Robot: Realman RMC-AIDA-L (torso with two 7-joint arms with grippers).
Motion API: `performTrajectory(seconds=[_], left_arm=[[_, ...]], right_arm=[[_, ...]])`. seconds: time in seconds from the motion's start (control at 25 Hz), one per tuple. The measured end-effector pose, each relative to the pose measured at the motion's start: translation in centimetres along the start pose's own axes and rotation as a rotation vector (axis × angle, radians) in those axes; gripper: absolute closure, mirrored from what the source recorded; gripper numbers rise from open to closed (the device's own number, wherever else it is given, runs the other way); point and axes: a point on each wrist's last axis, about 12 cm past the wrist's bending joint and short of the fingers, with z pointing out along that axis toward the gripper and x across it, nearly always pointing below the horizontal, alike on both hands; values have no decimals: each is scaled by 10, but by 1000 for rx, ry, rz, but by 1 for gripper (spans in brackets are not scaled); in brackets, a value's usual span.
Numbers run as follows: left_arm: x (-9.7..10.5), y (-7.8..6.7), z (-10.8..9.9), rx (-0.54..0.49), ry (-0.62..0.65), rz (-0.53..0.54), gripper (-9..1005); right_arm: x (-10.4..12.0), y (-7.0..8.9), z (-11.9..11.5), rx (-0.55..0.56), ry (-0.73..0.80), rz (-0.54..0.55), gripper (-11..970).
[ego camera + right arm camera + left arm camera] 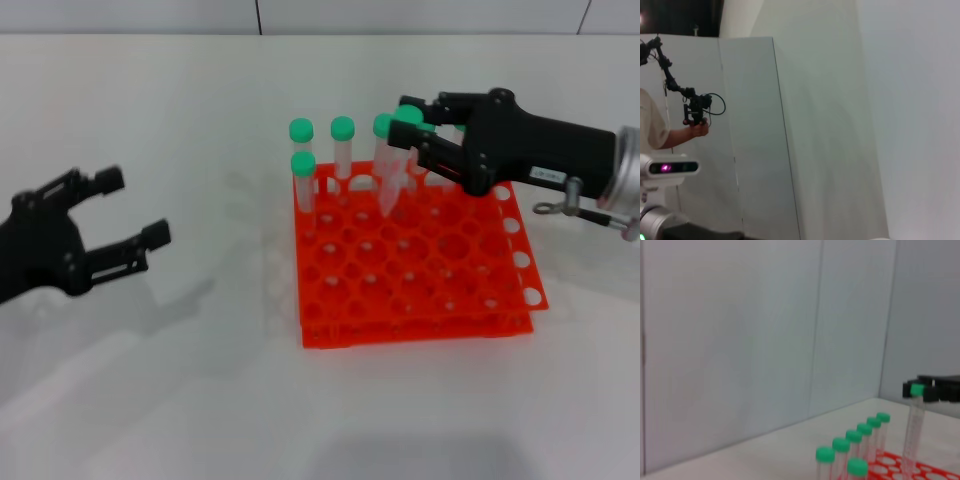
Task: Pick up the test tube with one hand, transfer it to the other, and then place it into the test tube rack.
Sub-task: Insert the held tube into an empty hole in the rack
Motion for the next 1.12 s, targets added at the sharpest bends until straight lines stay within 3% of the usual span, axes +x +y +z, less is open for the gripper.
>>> performTrajectory(seconds=[0.44,1.12], left_arm=[[29,-8,-6,-36,-5,19,108],[32,0,5,-51,32,19,108]], right_arm=[[-1,-7,19,40,0,44,648],[5,-8,39,72,-2,22,633]])
